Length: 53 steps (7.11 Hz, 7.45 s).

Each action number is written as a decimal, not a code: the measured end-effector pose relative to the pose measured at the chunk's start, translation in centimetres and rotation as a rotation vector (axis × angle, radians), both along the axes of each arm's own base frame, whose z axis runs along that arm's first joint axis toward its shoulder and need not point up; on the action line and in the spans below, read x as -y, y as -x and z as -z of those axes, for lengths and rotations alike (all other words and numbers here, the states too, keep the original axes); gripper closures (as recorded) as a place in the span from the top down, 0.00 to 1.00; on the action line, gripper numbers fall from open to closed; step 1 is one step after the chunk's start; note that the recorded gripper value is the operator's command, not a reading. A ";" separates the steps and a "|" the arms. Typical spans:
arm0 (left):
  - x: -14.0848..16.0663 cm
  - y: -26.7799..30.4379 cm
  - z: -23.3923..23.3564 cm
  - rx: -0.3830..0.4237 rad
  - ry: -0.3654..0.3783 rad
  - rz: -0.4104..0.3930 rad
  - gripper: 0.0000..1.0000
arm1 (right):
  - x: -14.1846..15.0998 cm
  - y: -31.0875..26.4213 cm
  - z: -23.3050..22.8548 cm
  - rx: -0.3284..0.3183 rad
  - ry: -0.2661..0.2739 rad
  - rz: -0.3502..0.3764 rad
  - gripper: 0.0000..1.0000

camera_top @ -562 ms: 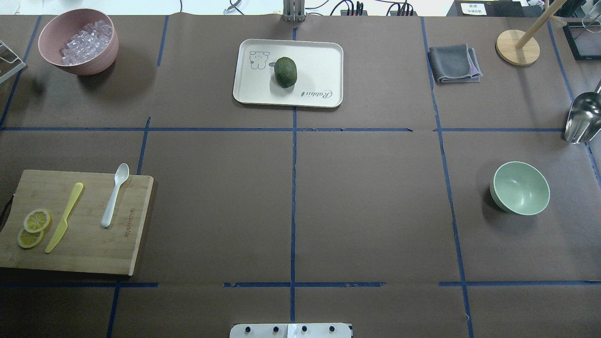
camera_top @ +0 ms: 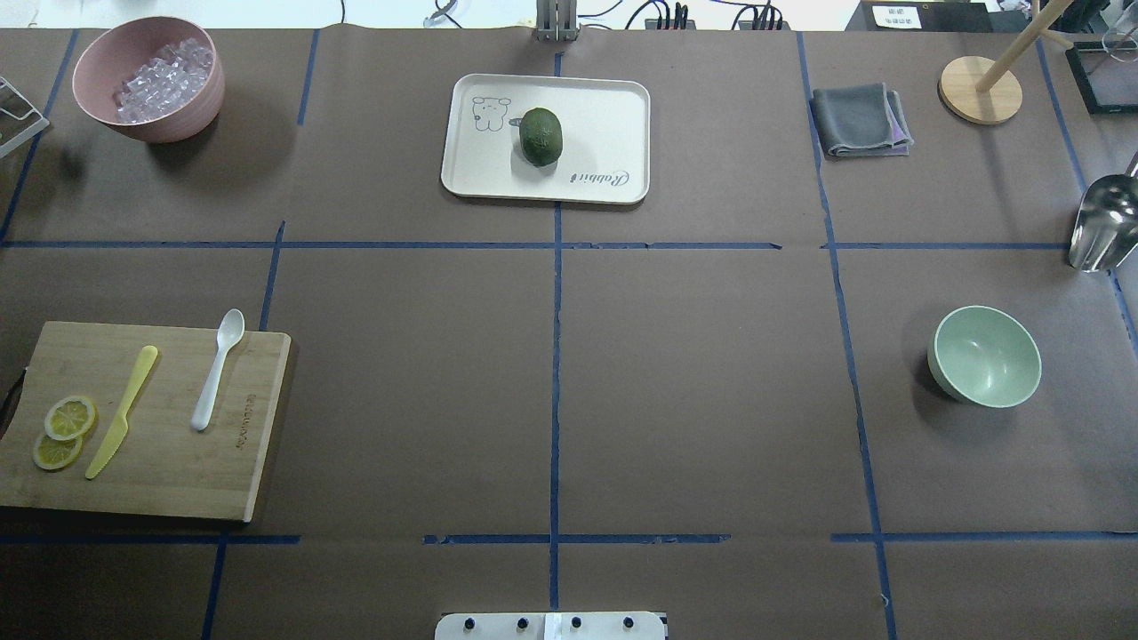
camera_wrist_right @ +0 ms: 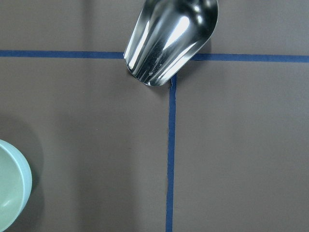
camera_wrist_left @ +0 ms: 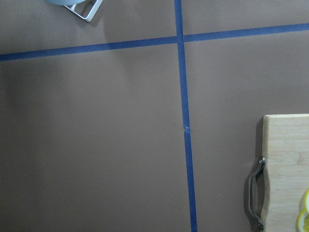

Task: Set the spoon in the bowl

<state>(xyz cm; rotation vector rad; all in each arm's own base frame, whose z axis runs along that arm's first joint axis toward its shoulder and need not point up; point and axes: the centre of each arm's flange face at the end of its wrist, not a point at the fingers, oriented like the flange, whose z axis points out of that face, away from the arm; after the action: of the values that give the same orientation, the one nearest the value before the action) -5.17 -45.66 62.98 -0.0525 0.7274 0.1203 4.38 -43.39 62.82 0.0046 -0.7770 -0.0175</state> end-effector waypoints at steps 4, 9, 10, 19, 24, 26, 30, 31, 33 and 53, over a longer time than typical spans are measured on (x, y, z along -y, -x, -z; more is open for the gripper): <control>0.1 -0.6 0.4 -0.066 -0.029 -0.001 1.00 | 0.0 0.2 0.1 0.001 -0.043 0.004 1.00; 1.4 -9.6 6.0 -0.270 -0.153 -0.064 1.00 | 0.4 4.0 0.4 0.009 -0.070 0.081 1.00; 2.5 -14.1 8.8 -0.276 -0.152 -0.069 1.00 | 0.5 4.2 0.6 0.012 -0.074 0.086 0.99; -0.6 -38.5 16.2 -0.103 -0.185 -0.164 0.98 | 0.7 5.1 0.9 0.029 -0.079 0.104 0.99; -0.2 -40.0 15.1 -0.089 -0.157 -0.174 0.51 | 0.8 5.2 1.0 0.028 -0.082 0.106 0.99; -0.2 -40.0 15.1 -0.091 -0.155 -0.176 0.51 | 0.8 5.2 1.1 0.028 -0.083 0.105 0.99; -0.4 -40.3 15.1 -0.092 -0.154 -0.181 0.47 | 1.0 5.2 1.5 0.029 -0.091 0.104 0.99; -0.4 -40.3 15.1 -0.092 -0.153 -0.183 0.41 | 1.1 5.2 1.6 0.029 -0.093 0.104 0.99; -0.4 -40.4 15.1 -0.091 -0.152 -0.184 0.05 | 1.2 5.2 1.6 0.029 -0.093 0.104 0.99; -0.7 -40.1 16.6 -0.105 -0.122 -0.136 0.00 | -0.9 22.2 0.5 0.129 -0.004 0.058 0.00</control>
<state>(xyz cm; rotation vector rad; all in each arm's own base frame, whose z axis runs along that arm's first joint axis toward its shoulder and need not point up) 34.97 -45.00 46.41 0.0209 0.8202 0.2985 -17.86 -42.54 62.31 -0.0127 -0.9057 -0.0742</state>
